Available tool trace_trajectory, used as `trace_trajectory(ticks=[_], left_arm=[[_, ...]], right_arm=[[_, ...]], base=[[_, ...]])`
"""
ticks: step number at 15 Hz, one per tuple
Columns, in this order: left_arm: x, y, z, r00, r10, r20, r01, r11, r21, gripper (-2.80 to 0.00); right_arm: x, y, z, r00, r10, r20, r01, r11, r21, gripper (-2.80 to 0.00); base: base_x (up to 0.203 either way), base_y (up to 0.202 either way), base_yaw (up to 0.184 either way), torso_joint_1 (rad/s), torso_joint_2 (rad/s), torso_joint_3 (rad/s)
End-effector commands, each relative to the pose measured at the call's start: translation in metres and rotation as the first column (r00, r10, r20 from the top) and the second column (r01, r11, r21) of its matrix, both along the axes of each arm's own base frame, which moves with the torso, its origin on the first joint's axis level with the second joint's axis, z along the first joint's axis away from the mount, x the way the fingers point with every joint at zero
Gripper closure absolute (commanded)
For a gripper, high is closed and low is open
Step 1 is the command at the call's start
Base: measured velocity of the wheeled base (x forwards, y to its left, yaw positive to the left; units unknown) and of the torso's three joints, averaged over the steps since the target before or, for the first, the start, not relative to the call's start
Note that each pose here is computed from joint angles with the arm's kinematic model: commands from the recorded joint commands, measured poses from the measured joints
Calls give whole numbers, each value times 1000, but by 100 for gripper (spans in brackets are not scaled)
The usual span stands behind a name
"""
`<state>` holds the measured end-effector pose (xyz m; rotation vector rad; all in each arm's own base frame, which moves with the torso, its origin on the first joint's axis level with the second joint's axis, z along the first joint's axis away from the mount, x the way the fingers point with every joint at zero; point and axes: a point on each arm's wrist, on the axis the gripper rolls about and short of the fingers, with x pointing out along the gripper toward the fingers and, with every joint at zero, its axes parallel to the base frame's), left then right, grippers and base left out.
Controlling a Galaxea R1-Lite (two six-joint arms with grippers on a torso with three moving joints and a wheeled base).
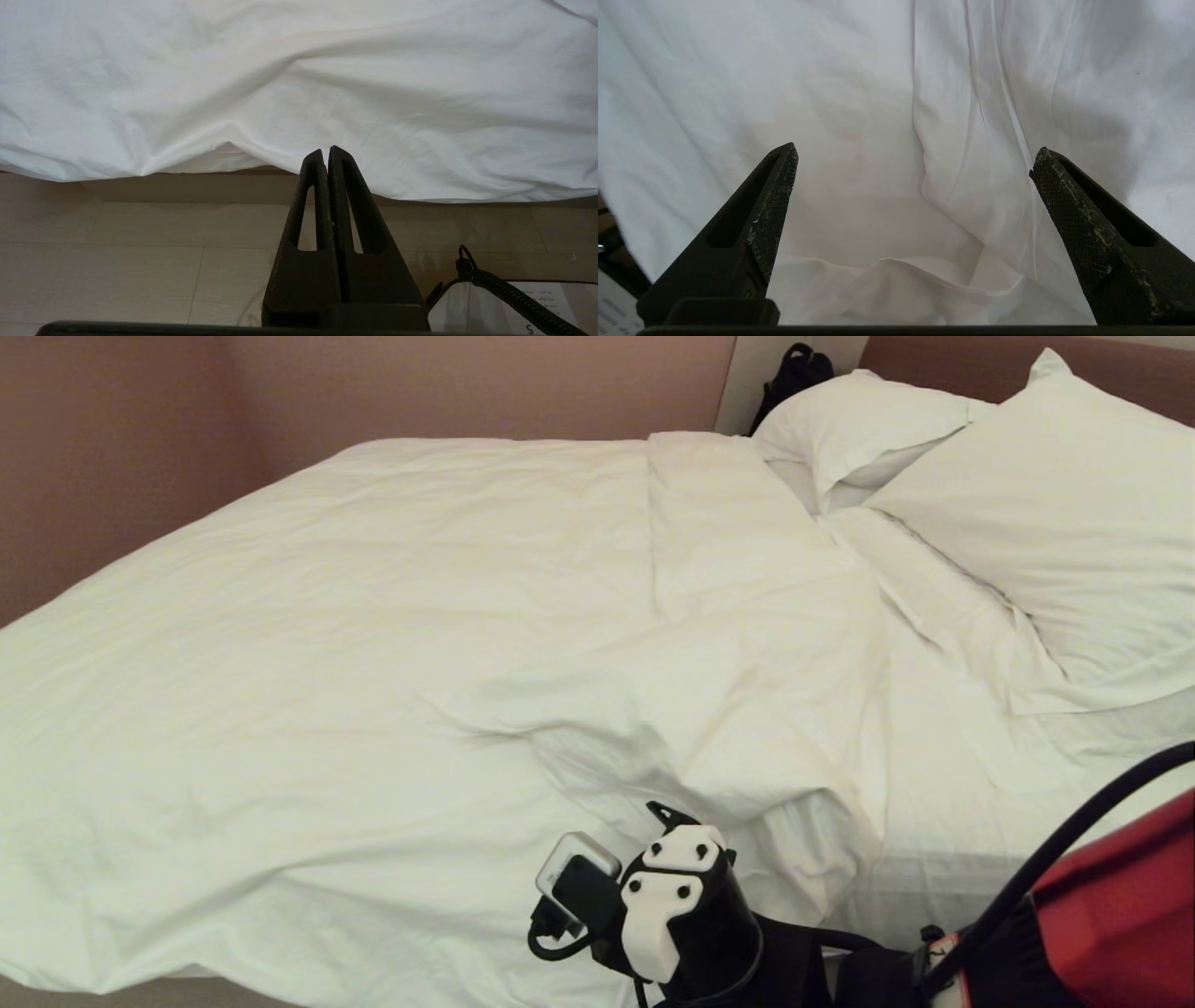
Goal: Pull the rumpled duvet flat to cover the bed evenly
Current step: Flatten the corners of the folded blanket
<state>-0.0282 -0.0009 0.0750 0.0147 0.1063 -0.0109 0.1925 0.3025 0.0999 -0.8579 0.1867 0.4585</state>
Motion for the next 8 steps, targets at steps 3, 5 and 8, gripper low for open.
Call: trace_trajectory(ticks=[3,5,8], left_arm=[[0,0,0,1000,1,-1,-1,1000,0,0],[0,0,0,1000,1,-1,-1,1000,0,0],[0,0,0,1000,1,-1,-1,1000,0,0]], right_arm=[[11,5,-10,995,-95,42,97,994,-52,-280],[12,7,-8,994,-101,49,103,994,-48,-280],[17,11,-8,979,-180,92,186,980,-64,-280]], base=[[0,0,0,0,0,0],[0,0,0,0,0,0],[0,0,0,0,0,0]])
